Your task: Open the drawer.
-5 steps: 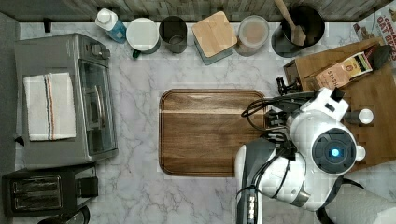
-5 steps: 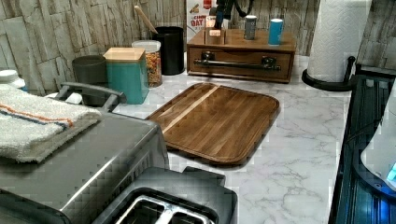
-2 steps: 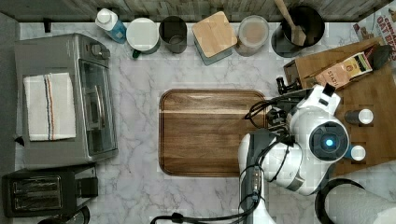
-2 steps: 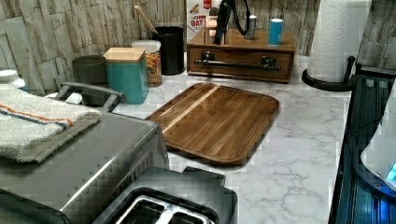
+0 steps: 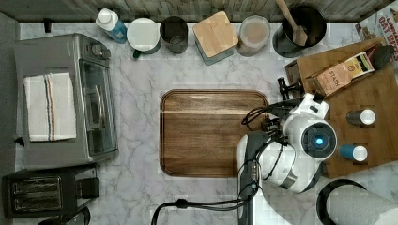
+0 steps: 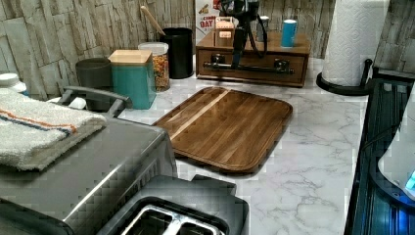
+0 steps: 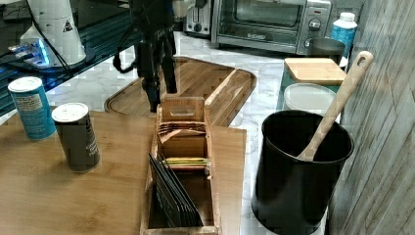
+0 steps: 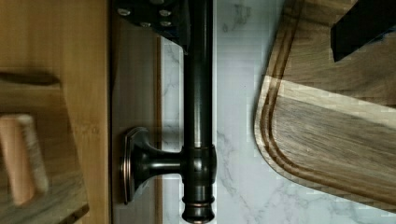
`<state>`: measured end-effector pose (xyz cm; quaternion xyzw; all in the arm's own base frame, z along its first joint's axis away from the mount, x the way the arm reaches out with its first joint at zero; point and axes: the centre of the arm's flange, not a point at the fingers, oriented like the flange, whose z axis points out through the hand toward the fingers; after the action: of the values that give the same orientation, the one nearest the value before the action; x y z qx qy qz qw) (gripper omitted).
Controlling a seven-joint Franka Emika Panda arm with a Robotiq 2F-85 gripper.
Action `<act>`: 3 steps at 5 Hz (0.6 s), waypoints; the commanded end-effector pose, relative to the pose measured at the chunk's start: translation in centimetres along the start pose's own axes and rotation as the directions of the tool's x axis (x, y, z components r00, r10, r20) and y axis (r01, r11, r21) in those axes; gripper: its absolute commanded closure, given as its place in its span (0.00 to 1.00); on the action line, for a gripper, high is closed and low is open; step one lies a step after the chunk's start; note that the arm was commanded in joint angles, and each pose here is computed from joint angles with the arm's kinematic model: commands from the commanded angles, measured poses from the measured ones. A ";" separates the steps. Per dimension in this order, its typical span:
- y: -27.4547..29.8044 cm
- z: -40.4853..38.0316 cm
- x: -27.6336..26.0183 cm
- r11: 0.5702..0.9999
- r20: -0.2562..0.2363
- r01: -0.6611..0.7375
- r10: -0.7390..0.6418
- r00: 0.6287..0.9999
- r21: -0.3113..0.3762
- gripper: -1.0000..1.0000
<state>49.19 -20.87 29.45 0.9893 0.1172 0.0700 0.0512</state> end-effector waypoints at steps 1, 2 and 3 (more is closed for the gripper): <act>4.0 -0.2 -2.7 0.998 -0.114 -0.038 0.032 0.993 -0.050 0.00; 3.9 -0.2 -2.5 0.998 -0.103 -0.038 0.033 0.994 -0.052 0.00; 3.5 1.1 -1.4 0.999 -0.028 -0.043 0.043 0.999 -0.024 0.00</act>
<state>47.40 -22.31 27.09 0.9876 0.1262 0.0847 0.0397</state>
